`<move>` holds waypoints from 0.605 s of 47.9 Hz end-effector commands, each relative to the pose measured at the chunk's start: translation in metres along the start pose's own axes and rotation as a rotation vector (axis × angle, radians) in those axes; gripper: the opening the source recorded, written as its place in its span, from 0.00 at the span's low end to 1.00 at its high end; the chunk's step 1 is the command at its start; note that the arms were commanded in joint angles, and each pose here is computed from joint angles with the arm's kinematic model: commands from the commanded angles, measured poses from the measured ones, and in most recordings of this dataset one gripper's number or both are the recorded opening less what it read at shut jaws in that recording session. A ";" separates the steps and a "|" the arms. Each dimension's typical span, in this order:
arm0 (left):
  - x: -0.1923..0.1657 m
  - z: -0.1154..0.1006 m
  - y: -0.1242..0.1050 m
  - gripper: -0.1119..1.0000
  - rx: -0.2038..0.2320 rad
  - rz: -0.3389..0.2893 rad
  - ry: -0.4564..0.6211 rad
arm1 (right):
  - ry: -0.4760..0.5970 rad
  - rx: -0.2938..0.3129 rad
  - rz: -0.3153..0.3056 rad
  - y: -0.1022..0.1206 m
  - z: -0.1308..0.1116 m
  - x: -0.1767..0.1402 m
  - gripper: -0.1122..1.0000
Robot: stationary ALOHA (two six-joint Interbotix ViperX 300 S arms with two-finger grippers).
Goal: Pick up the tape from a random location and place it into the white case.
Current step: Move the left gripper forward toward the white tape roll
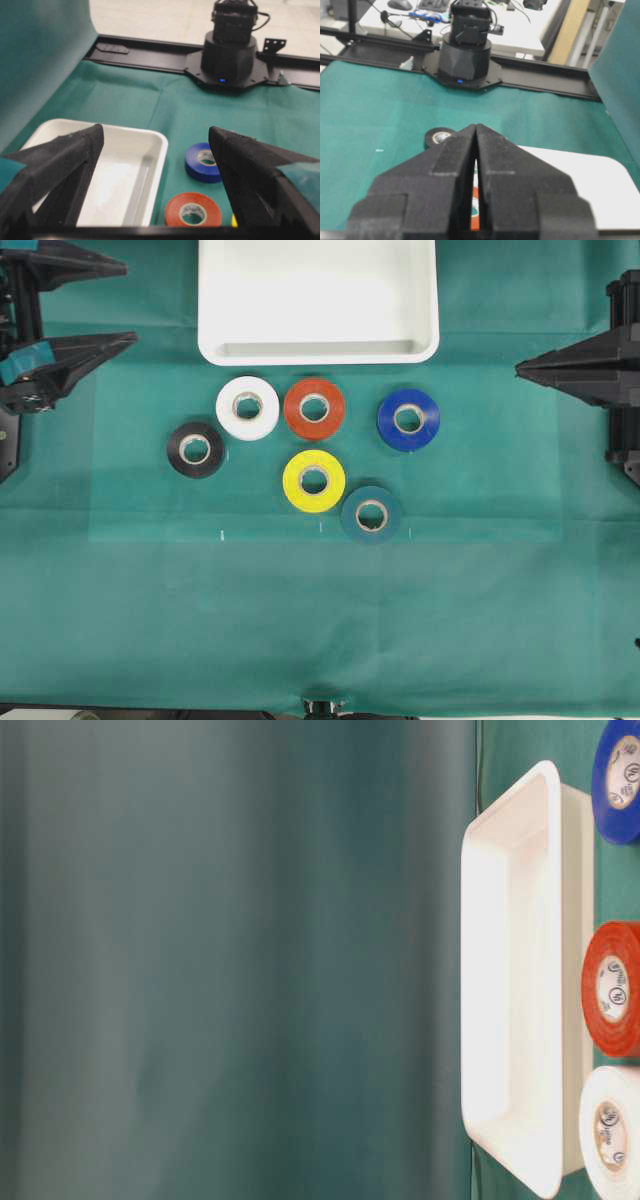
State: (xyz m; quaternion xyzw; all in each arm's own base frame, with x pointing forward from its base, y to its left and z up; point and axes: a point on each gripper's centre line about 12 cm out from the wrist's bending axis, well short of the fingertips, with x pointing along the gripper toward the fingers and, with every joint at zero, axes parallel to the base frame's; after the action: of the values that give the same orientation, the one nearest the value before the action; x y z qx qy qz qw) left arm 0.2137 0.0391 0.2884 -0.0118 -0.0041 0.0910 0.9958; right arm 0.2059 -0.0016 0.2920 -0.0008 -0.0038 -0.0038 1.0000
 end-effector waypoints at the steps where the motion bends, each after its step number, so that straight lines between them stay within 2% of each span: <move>1: 0.010 0.005 -0.003 0.99 -0.005 -0.014 -0.013 | -0.023 0.002 -0.002 0.000 0.010 0.003 0.10; 11: 0.037 0.007 -0.011 0.99 -0.001 -0.043 0.018 | -0.025 0.000 -0.001 0.000 0.011 0.003 0.10; 29: 0.079 0.008 -0.014 0.99 0.009 -0.044 0.068 | -0.025 0.000 -0.001 0.000 0.011 0.003 0.10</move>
State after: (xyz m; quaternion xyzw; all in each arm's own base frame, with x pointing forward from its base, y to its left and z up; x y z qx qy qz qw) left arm 0.2876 0.0395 0.2920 -0.0106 0.0362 0.0694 0.9969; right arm 0.2059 -0.0012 0.2919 -0.0015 -0.0031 -0.0029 1.0000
